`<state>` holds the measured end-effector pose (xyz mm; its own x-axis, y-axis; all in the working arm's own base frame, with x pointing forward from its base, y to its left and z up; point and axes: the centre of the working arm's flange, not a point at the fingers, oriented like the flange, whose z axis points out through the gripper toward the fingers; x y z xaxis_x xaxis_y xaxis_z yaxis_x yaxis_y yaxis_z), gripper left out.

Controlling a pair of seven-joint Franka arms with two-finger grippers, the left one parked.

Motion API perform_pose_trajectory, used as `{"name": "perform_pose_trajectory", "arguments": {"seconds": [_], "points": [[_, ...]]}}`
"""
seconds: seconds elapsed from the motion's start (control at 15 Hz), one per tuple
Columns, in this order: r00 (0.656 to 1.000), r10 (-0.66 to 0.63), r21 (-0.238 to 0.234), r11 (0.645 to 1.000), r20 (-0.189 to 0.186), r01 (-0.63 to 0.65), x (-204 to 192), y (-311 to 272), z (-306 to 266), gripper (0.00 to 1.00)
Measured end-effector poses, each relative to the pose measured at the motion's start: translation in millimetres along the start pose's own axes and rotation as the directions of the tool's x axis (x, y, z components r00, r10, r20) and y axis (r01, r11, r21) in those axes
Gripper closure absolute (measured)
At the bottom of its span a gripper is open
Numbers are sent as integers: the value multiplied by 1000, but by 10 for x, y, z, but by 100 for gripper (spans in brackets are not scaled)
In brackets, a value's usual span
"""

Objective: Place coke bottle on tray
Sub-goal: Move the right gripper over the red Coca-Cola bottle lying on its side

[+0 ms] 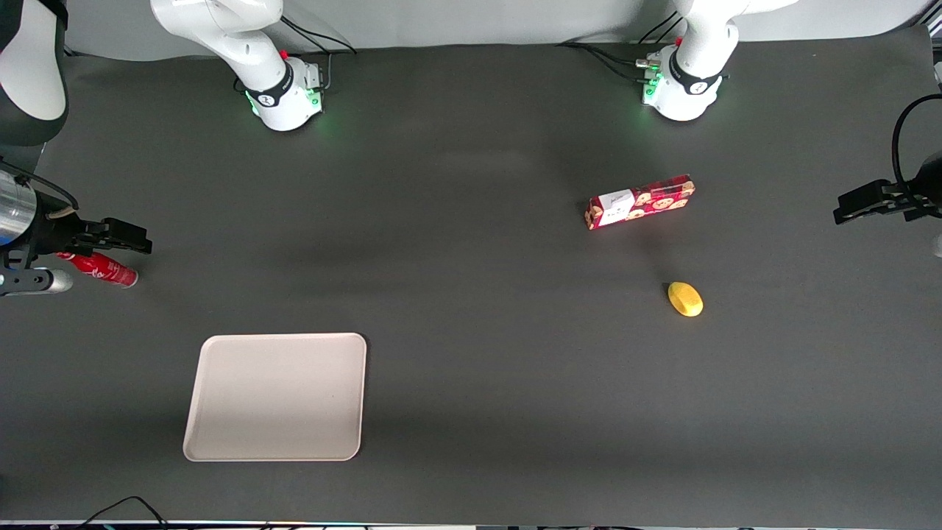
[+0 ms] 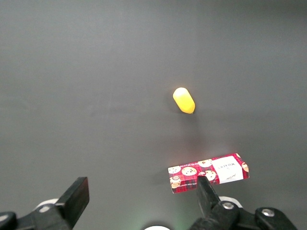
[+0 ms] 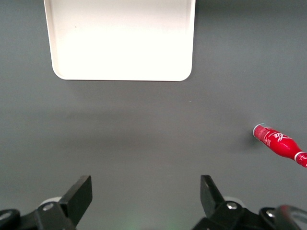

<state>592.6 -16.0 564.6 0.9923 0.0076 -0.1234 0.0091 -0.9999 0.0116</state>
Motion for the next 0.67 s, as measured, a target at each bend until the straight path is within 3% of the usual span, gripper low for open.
{"name": "perform_pose_trajectory", "arguments": {"seconds": [0.47, 0.67], "points": [[999, 52, 2, 999, -12, -52, -26, 76, -65, 0], [999, 40, -2, 999, -10, -40, -58, 420, -62, 0]]}}
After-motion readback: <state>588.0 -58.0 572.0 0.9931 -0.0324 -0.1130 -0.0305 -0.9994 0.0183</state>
